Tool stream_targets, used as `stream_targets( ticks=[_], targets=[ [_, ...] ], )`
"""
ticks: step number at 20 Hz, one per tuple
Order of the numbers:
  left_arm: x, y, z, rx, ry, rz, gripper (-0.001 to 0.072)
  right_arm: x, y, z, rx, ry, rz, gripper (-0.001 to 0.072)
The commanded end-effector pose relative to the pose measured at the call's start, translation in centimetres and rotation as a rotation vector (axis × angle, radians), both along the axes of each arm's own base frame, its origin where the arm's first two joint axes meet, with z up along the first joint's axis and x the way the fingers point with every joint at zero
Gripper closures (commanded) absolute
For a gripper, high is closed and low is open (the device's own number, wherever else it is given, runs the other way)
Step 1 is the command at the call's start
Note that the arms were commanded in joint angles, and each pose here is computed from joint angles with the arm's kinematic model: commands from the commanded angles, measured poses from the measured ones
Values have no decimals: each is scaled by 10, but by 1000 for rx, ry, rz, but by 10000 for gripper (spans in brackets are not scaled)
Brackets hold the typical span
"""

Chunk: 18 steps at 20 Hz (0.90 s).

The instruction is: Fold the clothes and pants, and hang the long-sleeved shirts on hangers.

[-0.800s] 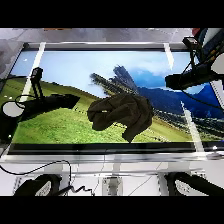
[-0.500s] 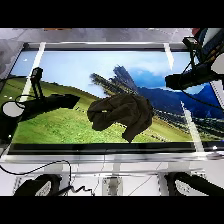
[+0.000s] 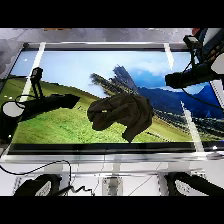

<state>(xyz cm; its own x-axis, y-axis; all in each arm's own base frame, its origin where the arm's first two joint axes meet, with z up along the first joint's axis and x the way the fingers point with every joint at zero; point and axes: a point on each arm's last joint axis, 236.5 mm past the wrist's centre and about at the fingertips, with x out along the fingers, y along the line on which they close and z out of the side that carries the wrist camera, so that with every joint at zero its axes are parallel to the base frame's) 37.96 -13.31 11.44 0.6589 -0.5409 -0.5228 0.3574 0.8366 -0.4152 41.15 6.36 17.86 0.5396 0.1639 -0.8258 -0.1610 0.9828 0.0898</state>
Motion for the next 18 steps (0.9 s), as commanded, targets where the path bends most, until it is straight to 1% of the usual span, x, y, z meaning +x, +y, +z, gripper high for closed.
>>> stream_targets(
  ticks=[1,4,5,6,7,9,11,12,13,14,15,17,18],
  targets=[
    [8,2,9,-39,-25,39,2,24,-9,16,-31,-124,-20,696],
    [7,1,9,-41,-21,38,2,21,-64,2,-217,-80,-100,696],
    [7,1,9,-42,-20,37,2,14,-82,-11,-267,-36,-97,697],
    [7,1,9,-41,-20,36,2,4,-99,-32,-294,34,-85,697],
    [6,0,8,-42,-18,33,2,-8,-113,-58,-283,111,-92,698],
    [3,-2,7,-41,-8,21,2,-31,-115,-113,-164,232,-78,698],
    [3,-2,7,-42,-6,18,2,-55,-87,-163,48,323,-34,698],
    [3,-2,6,-40,-6,18,1,-64,-71,-182,151,348,-47,697],
    [3,-1,6,-36,-6,18,2,-65,-59,-197,219,346,-75,648],
    [3,1,4,-17,-12,16,2,-63,-49,-208,277,331,-107,519],
    [3,4,1,12,-15,13,2,-59,-39,-218,345,307,-151,438],
    [0,15,-13,112,-4,-1,2,-54,-28,-235,421,305,-208,437],
    [-2,20,-19,142,16,4,2,-56,-22,-245,443,339,-213,414]
  ],
)
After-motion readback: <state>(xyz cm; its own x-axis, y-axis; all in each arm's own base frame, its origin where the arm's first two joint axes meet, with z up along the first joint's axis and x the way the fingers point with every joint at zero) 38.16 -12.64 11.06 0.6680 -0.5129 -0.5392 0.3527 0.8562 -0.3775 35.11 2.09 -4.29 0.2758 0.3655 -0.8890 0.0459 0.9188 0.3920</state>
